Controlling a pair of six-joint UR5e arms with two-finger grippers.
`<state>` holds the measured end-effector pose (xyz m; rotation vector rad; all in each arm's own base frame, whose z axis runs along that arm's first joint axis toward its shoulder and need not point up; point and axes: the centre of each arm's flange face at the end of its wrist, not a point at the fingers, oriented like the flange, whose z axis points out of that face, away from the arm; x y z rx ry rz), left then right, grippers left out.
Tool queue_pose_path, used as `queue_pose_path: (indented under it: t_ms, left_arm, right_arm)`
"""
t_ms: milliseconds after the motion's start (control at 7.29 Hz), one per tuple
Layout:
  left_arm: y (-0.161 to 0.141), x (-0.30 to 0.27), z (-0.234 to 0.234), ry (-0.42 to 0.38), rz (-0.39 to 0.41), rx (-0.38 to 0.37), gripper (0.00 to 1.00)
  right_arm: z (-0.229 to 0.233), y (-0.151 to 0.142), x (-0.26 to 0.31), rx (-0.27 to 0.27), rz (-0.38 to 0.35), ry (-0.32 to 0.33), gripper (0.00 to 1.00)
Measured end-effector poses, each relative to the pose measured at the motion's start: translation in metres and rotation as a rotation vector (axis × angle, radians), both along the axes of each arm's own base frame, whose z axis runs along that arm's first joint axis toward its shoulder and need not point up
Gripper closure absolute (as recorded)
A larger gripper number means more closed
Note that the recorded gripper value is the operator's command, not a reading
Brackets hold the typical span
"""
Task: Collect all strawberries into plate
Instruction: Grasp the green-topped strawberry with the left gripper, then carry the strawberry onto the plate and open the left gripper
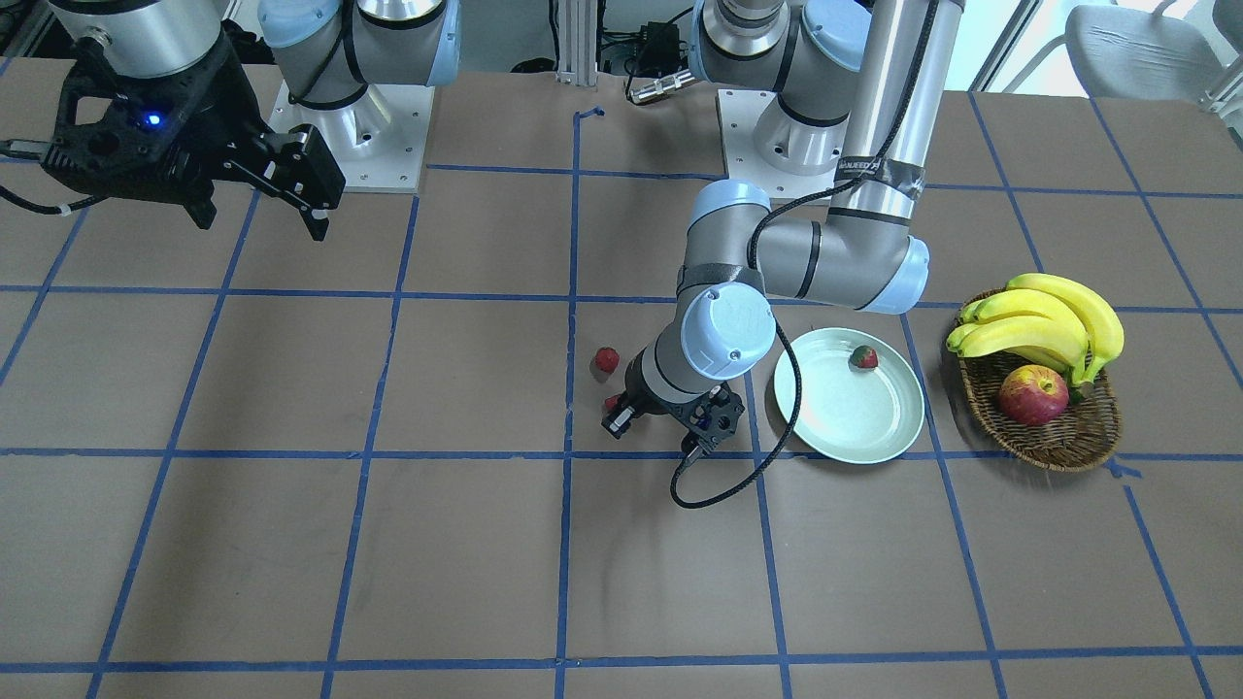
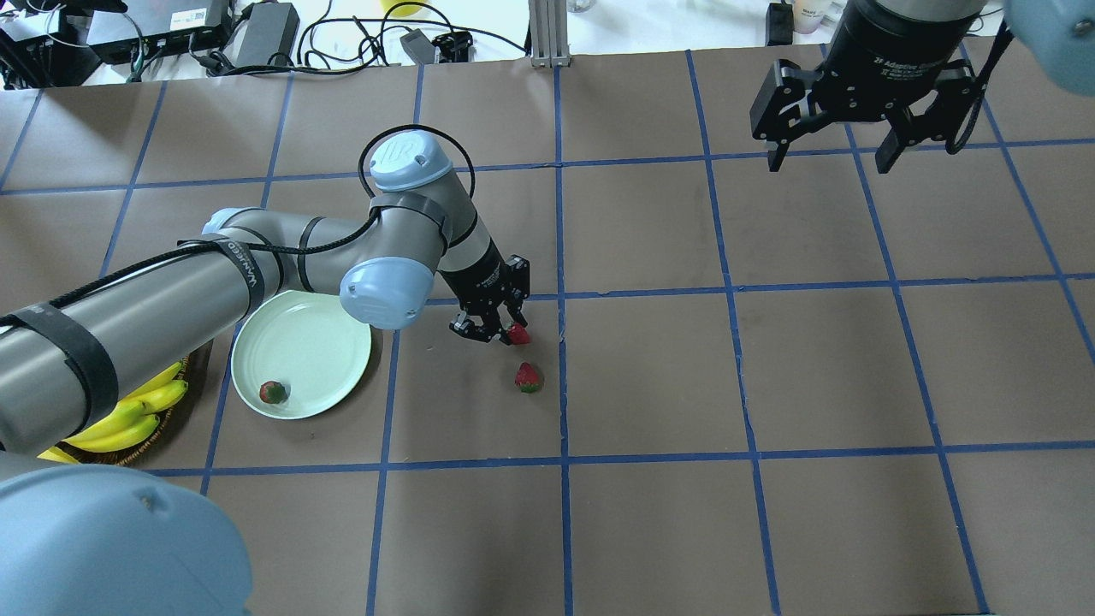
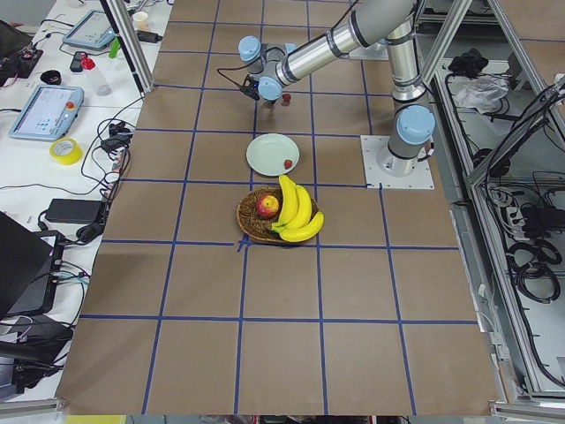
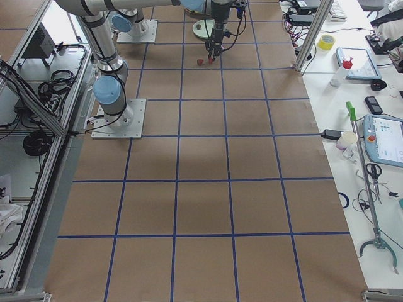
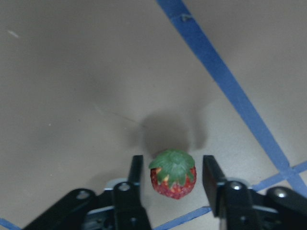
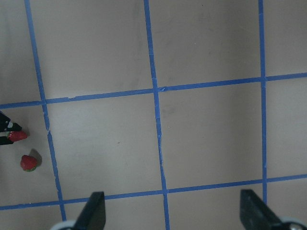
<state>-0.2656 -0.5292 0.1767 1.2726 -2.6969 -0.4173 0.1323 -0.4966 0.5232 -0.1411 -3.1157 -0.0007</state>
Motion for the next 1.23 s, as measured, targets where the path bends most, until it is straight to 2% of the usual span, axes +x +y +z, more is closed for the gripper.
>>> queue_pose_path:
  t_ms: [274, 412, 686, 960, 1235]
  left_arm:
    - [-0.001, 0.006, 0.012, -0.04, -0.037, -0.031, 1.0]
    - [-0.002, 0.014, 0.023, -0.085, -0.099, -0.044, 1.0]
    - [-0.006, 0.04, 0.048, -0.14, -0.315, -0.003, 1.0]
    - [-0.012, 0.078, 0.057, -0.124, -0.453, 0.033, 1.0]
    - [-0.017, 0.122, 0.063, -0.087, -0.713, 0.031, 1.0]
  right_arm:
    - [0.0, 0.0, 0.0, -0.001, 0.001, 0.0, 0.0]
    - [0.0, 0.0, 0.0, -0.001, 0.0, 0.0, 0.0]
    - [0.0, 0.0, 0.0, 0.0, 0.001, 0.0, 0.0]
    - [0.0, 0.0, 0.0, 0.0, 0.001, 0.0, 0.0]
    - [0.001, 0.0, 0.001, -0.001, 0.001, 0.0, 0.0]
